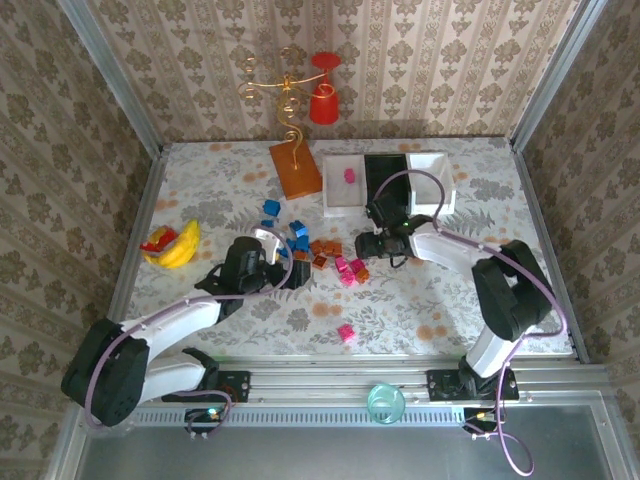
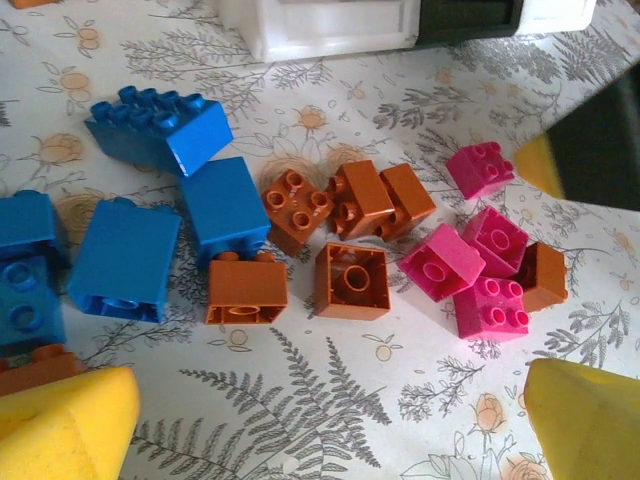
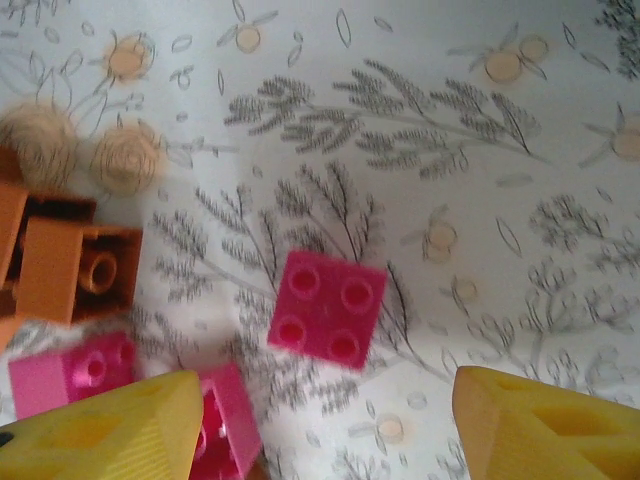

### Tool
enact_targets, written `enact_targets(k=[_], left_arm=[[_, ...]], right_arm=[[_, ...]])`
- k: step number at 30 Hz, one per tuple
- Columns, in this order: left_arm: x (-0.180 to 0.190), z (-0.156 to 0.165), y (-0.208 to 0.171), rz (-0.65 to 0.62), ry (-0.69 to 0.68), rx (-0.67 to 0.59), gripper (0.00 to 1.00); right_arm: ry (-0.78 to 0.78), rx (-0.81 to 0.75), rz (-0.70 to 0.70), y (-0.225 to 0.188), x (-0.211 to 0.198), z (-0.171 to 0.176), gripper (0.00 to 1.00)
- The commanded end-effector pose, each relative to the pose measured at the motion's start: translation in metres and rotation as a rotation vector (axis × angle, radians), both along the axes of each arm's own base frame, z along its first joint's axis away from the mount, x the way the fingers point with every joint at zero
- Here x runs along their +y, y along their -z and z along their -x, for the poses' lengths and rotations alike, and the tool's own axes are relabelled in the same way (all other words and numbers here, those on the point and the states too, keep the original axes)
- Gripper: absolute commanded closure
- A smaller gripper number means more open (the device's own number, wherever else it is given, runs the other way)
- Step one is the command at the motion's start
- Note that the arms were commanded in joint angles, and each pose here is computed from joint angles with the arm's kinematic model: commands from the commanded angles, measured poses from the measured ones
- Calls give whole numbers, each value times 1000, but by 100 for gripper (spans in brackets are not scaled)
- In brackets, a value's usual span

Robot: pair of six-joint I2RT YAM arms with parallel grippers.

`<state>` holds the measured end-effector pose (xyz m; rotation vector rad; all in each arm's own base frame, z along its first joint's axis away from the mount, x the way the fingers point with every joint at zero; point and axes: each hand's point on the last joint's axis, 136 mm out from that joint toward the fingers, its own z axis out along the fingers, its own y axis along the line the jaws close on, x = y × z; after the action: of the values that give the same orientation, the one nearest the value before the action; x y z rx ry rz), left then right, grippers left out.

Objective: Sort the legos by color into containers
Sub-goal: Pick up the lego from the center of the table, then place the lego in the container.

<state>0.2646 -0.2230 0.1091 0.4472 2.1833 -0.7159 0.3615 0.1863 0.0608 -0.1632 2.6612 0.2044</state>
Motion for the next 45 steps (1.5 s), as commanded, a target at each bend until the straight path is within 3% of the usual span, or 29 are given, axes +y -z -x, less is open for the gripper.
enact_targets(k=[1,10,14,18,23,32,41,45], left_arm=[[-10,-6,-19,29,6,-49,0],[-7,-4,-19,11,-14,-55,0],[-5,-6,-17,-7,-21,-57,0],[-6,-8,-15,-11,-24,-52,0],[-1,-10,-13,-27,-56,-50,0],[20,-16,-15,-59,-155,-55,0],[30,-12,-26,-42,-179,-66,0],[34,-10,-27,-56,-183,-66,0]], right_arm=[[49,-17,8,4,4,-23,32],[54,58,81,38,-4,-18,38],[63,79,76,46,-11,-10,49],[59,67,36,42,-8,-10,61],[43,2,-33,18,2,-19,66],[31,-289,-173,-70,37,-90,67],[94,-299,-164,-56,45,-184,62],[108,-305,-188,-61,47,-218,53]])
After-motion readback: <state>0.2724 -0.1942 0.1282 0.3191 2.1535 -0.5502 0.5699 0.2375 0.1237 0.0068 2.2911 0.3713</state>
